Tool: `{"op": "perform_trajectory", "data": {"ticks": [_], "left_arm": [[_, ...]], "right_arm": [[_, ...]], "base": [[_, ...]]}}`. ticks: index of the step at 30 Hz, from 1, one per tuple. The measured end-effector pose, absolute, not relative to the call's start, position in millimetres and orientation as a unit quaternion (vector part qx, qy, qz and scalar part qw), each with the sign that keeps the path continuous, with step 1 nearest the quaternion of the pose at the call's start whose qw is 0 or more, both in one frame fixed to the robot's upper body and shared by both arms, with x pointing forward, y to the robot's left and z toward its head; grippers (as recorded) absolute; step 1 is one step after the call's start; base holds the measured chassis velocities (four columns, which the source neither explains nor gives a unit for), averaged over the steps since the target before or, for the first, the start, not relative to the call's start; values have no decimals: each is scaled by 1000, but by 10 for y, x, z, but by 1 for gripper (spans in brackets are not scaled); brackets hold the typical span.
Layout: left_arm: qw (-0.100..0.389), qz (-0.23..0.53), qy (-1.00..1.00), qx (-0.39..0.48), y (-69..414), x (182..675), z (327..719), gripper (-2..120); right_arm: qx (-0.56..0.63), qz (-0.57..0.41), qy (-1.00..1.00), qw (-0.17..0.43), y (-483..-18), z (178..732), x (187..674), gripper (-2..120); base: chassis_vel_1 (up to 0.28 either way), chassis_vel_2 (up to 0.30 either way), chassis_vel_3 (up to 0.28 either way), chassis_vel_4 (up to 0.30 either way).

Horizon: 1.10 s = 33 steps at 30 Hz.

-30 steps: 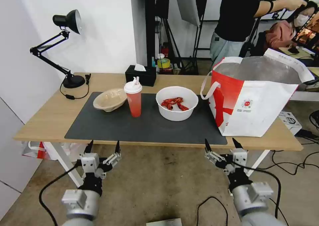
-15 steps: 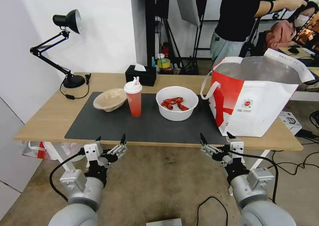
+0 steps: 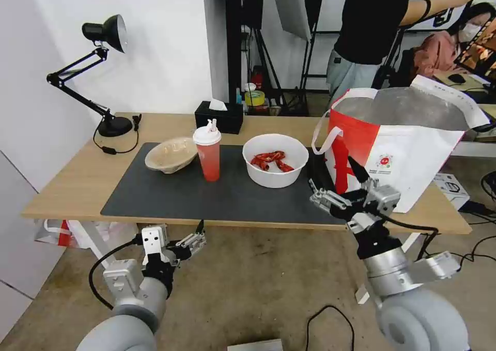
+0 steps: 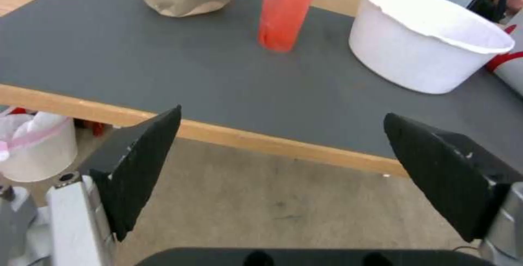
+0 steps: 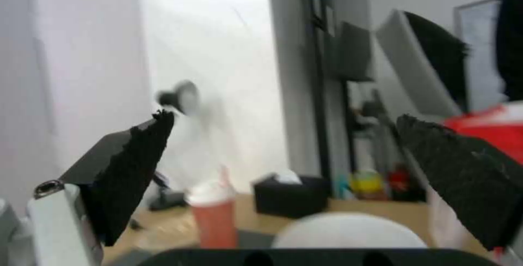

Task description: Pick up the trash from the table and place it into the takeout bag.

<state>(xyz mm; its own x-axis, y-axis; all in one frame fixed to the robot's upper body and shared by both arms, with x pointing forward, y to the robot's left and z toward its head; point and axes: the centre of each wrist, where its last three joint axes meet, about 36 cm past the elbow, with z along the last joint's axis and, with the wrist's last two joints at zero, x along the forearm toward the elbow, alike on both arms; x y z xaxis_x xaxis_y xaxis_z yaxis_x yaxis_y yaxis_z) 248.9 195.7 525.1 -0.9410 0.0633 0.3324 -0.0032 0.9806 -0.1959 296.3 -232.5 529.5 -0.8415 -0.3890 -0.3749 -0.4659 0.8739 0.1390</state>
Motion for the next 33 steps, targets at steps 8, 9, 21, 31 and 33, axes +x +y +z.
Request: {"op": "perform_trajectory", "data": {"ticks": [8, 9, 21, 31, 33], "left_arm": [[170, 96, -981, -2, 1955, 2457, 5228, 100], [167, 97, -981, 1, 1955, 2456, 5227, 100], [154, 98, -983, 6, 1969, 2465, 5228, 100], [151, 99, -983, 11, 1961, 2469, 5206, 100], [150, 101, -984, 11, 1960, 2459, 5208, 100]], "right_arm": [[-282, 109, 938, 173, -2402, 5538, 3094, 100], [-286, 105, 937, 169, -2405, 5583, 3114, 100], [-350, 54, 932, 82, -2641, 6462, 3483, 100], [-397, 24, 916, -55, -2491, 7169, 4065, 100], [-383, 10, 919, -90, -2379, 7429, 4329, 100]], "base": [[0, 0, 0, 0], [0, 0, 0, 0], [0, 0, 0, 0], [0, 0, 0, 0], [0, 0, 0, 0]]}}
